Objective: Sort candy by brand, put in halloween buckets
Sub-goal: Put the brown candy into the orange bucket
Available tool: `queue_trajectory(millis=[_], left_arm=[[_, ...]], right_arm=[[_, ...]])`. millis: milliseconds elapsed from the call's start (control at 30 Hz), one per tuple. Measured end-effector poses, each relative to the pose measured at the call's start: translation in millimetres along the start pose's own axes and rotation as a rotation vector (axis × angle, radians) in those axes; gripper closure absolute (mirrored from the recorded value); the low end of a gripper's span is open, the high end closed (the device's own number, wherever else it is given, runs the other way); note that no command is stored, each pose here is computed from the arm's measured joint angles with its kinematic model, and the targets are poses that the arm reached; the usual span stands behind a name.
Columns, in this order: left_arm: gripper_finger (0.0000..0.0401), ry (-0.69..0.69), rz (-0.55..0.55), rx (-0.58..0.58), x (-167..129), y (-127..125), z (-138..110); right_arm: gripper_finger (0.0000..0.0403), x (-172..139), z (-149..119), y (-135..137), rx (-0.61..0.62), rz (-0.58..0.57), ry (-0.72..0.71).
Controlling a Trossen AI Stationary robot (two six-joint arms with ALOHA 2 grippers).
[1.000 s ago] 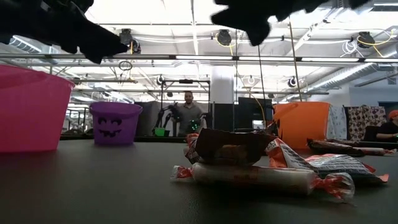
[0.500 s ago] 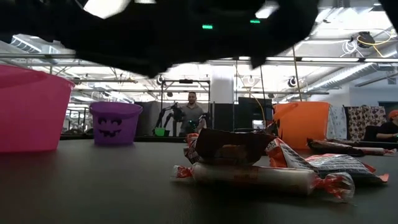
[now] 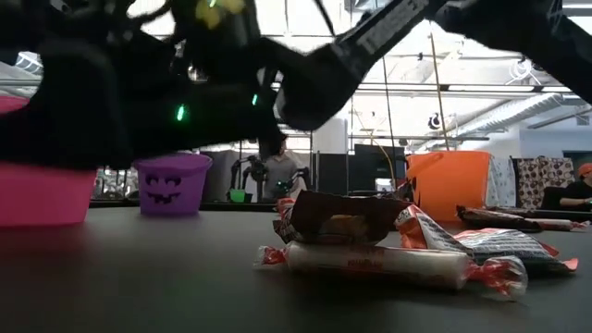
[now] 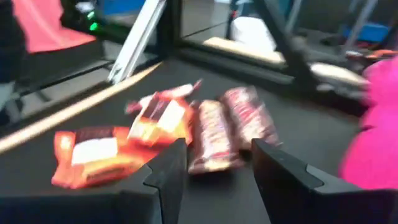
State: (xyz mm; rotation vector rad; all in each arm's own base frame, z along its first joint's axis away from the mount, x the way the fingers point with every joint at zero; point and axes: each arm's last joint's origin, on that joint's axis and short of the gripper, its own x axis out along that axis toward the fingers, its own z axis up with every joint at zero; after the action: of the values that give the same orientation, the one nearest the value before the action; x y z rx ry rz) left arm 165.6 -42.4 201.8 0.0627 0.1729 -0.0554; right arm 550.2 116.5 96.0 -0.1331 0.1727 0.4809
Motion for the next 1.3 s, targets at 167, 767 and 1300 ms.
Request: queue_trajectory(millis=[167,767,1300], left_arm=[[0.0225,0.005,0.001,0.003,0.0,0.1,-0.4],[0.0225,-0.005,0.005,0.015,0.1,0.3,0.5],[0.0225,-0.079,0.019,0.025,-0.3,0.9,7.8]], right_arm=[[0.0232,14.1,-0.1,-2.2,0.036,0.039,-0.081],[0.0232,30.8,-11.4,-4.2,0.145,-0.016,-0.102],[0.0232,35.5,-17.0,3.5,0.19,0.025,-0.14]])
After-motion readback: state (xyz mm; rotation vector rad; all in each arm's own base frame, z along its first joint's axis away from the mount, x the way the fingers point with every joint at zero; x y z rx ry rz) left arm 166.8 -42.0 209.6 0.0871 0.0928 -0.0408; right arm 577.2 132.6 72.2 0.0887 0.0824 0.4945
